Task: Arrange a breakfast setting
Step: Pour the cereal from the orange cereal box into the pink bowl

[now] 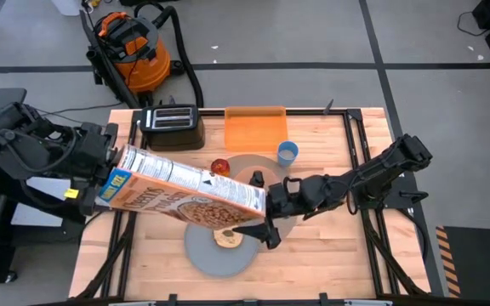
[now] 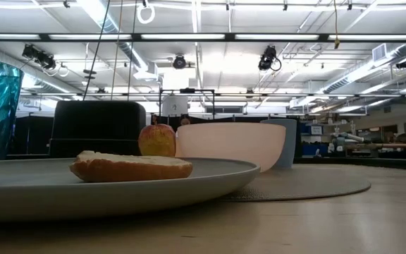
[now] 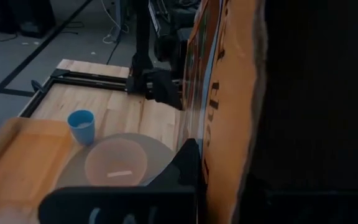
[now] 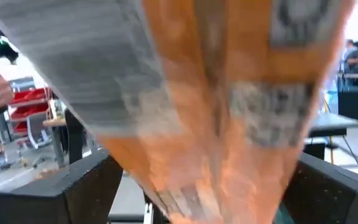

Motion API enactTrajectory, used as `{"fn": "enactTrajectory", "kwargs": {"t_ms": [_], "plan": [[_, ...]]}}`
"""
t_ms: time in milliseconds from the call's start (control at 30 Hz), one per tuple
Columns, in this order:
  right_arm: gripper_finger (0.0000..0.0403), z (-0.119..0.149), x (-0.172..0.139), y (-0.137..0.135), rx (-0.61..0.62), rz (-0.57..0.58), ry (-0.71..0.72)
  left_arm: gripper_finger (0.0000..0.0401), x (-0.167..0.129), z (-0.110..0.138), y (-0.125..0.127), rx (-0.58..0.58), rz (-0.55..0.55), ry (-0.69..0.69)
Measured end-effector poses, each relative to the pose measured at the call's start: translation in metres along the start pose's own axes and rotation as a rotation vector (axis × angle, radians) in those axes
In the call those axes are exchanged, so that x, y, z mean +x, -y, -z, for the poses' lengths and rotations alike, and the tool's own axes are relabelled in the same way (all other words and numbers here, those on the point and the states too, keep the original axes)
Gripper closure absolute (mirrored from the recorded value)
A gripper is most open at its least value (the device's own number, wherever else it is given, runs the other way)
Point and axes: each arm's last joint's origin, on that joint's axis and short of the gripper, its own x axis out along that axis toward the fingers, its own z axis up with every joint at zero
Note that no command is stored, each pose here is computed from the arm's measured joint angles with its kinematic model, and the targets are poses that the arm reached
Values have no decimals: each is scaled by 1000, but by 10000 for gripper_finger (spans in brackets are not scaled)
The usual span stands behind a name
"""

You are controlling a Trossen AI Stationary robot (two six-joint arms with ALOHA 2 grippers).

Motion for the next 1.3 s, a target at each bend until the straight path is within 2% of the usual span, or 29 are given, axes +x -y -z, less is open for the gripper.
{"fn": "enactTrajectory", "kwargs": {"t_ms": [267,433,700,1000,1167,1300], "plan": [[24,-23,0,15,29,58,225,399,1,-1,-1,8,-54,28],[55,-28,0,26,20,144,279,398,1,-1,-2,5,-85,50],[86,-32,1,40,59,117,305,394,12,-4,-2,-7,-144,55],[192,-37,0,41,11,110,353,389,15,-5,-3,26,-162,51],[199,-37,-1,41,8,113,354,365,15,-5,-3,47,-161,47],[199,-37,-1,39,6,109,353,320,12,-6,-5,43,-157,53]]}}
